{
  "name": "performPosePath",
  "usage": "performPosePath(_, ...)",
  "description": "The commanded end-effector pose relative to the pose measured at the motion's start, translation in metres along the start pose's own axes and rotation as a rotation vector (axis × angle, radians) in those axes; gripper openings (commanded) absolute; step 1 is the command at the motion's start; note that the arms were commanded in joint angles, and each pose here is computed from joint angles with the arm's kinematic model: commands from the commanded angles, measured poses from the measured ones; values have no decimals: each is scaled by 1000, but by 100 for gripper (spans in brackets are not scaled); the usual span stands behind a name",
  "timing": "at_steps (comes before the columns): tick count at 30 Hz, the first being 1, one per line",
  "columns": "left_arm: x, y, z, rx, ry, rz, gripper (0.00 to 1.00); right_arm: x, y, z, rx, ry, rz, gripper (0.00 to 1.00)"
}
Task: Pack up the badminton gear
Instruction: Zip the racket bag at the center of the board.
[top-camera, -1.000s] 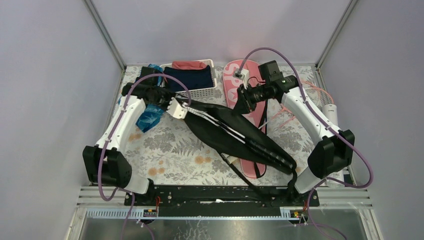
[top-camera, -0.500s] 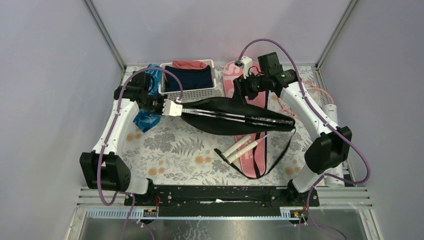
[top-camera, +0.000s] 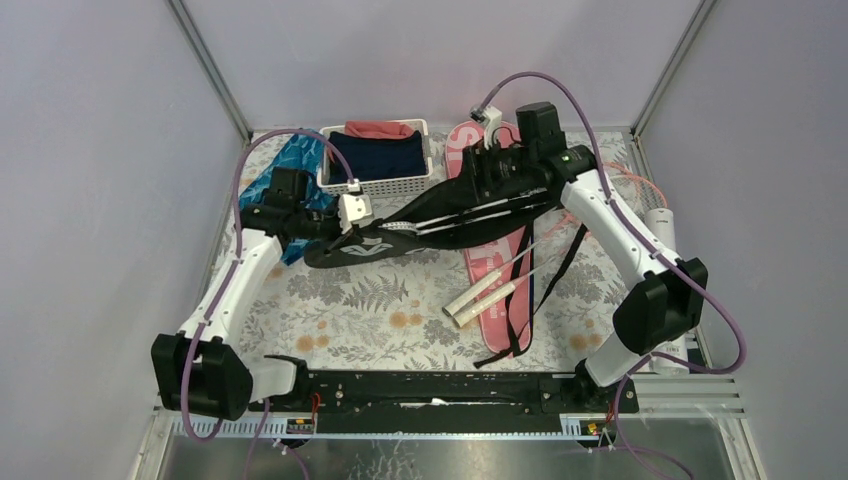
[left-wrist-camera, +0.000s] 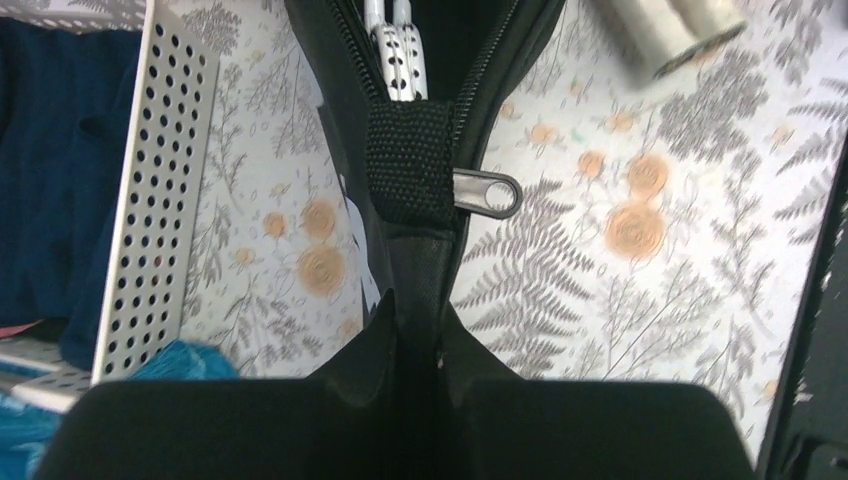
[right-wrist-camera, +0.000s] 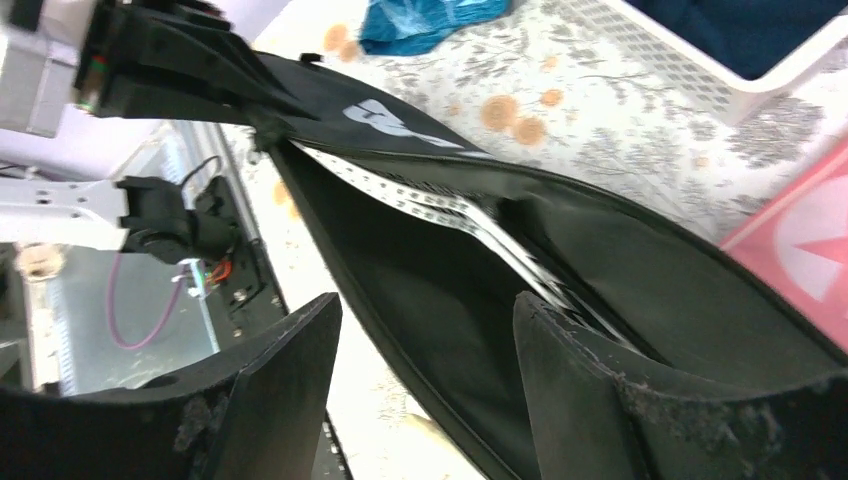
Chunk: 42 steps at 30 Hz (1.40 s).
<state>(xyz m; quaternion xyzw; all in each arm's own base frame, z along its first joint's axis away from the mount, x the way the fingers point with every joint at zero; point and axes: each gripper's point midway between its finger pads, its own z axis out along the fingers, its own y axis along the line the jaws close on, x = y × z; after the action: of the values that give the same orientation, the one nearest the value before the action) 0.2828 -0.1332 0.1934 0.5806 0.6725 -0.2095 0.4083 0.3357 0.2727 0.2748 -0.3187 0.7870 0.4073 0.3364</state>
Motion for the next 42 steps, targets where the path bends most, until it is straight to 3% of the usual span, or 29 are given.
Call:
performPosePath(1, -60, 10, 11, -38, -209, -37, 0, -4, 42, 10, -157, -24, 24, 70)
performPosePath(17, -80, -6, 37, -37, -260, -94, 0, 51, 82, 53, -206, 73, 7, 63)
performPosePath(42, -71, -17, 50, -26, -218, -45, 0, 40, 89, 75, -181, 86, -21, 58)
